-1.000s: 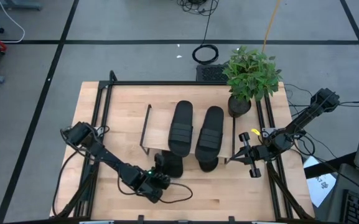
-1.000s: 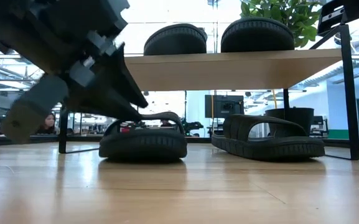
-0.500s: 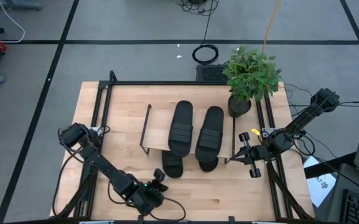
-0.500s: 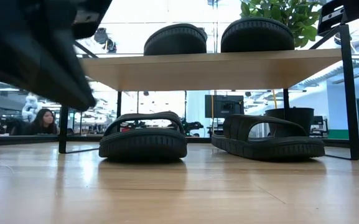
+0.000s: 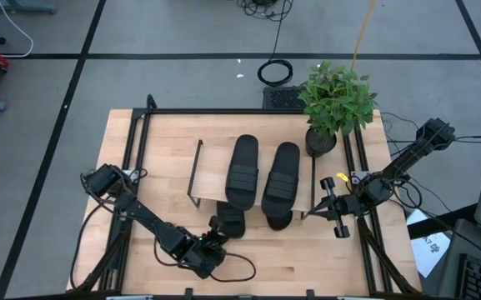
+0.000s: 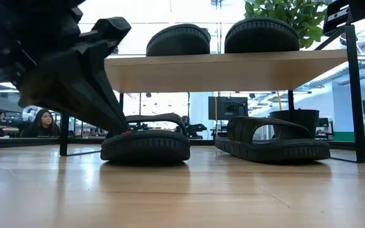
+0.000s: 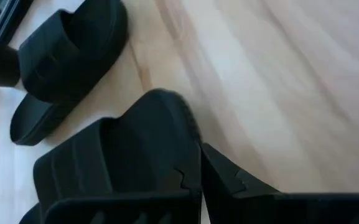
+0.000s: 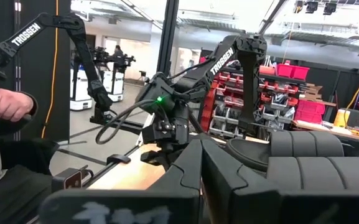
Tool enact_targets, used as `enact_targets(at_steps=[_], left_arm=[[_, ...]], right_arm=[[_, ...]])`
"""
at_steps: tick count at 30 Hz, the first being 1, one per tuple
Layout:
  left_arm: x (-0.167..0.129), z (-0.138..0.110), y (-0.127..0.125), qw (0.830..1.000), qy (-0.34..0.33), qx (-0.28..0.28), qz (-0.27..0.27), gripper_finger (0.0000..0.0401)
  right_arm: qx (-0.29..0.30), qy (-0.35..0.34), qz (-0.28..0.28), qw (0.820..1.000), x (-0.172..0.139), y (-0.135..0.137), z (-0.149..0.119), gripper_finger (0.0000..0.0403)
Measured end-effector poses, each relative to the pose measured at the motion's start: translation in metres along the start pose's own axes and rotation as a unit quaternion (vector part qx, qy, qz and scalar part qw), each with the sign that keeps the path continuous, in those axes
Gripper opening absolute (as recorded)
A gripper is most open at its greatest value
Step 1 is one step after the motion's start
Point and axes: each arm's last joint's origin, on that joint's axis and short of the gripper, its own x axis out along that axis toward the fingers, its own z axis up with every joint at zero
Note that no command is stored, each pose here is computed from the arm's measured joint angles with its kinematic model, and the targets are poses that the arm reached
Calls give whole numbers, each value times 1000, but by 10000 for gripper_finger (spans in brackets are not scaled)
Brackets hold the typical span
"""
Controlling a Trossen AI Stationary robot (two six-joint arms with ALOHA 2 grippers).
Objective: Pick and place slides into the shelf
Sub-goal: Adjust the left black slide under the shelf
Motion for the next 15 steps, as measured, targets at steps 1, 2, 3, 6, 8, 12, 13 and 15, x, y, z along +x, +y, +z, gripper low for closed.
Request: enact_targets(at_steps=[1, 2, 3, 6, 8, 12, 13, 15], left_arm=[[1, -1, 1, 1000, 1, -2, 1, 2], [2, -1, 1, 1000, -3, -7, -3, 2], [4, -2, 2, 1000, -8, -13, -7, 1], [7, -6, 1, 1000, -8, -11, -18, 1], [8, -7, 1, 1000, -9, -13, -17, 0], [11, -11, 4, 1000, 0, -20, -18, 0], [12, -12, 5, 1000, 2, -24, -20, 0], [15, -15, 8, 999, 7, -40, -18, 0]], right_arm=[[0, 0, 0, 1000, 0, 0, 0, 0], [0, 0, 0, 1000, 0, 0, 0, 0], [0, 0, 0, 1000, 0, 0, 0, 0], [0, 0, 0, 1000, 0, 0, 0, 0], [2, -4, -1, 1000, 0, 0, 1, 0], [6, -12, -3, 1000, 0, -1, 3, 0], [6, -13, -3, 1000, 0, -1, 3, 0], [8, -17, -3, 1000, 0, -1, 3, 0]])
